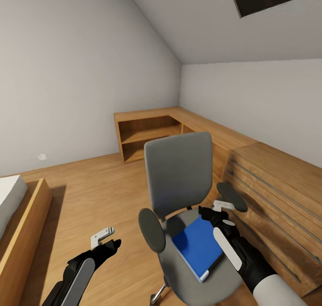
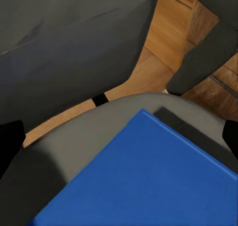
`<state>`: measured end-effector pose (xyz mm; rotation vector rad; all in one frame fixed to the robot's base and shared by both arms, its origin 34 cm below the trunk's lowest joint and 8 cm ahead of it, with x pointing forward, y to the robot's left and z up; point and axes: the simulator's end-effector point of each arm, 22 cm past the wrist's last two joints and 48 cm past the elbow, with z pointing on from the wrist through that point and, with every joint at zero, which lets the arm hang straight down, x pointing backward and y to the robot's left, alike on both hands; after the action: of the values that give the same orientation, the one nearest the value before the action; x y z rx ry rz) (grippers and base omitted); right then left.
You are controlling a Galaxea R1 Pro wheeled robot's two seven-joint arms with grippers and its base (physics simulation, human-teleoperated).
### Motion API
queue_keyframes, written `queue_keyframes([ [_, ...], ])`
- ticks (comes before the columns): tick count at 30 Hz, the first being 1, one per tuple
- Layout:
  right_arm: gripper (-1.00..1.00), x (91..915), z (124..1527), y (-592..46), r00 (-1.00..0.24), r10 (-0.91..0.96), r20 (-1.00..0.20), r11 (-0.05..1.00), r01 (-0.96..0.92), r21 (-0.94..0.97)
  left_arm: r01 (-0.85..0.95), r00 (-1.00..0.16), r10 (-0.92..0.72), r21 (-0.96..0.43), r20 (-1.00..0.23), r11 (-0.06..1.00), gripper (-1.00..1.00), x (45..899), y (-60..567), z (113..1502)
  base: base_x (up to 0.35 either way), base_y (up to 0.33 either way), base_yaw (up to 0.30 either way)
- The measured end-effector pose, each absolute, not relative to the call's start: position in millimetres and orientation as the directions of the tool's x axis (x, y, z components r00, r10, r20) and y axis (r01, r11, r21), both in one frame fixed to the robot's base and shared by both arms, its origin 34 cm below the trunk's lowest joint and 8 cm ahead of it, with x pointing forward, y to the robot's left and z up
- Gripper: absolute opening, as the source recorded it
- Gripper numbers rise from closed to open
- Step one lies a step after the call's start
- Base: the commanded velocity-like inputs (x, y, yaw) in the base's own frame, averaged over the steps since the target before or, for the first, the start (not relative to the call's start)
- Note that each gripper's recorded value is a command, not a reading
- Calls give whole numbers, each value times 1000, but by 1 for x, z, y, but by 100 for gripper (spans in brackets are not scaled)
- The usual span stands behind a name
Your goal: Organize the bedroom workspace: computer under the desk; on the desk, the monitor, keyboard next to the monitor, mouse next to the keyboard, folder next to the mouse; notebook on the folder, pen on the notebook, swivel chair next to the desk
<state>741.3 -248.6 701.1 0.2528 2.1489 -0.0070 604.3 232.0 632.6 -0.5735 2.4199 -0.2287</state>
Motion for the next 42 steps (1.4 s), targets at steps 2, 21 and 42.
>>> queue_keyframes([
  [2, 100, 741, 701, -248, -538, 179, -824, 979, 183, 93, -345, -705, -455, -297, -544, 890, 100, 604, 232, 633, 229, 0, 0],
  [21, 100, 737, 671, -247, -544, 177, -820, 979, 180, 92, -444, -641, -535, -302, -550, 843, 100, 604, 277, 607, 5, 0, 0],
  [42, 100, 728, 629, -247, -569, 165, -805, 982, 175, 77, -458, -648, -543, -298, -533, 838, 100, 593, 277, 561, 0, 0, 0],
])
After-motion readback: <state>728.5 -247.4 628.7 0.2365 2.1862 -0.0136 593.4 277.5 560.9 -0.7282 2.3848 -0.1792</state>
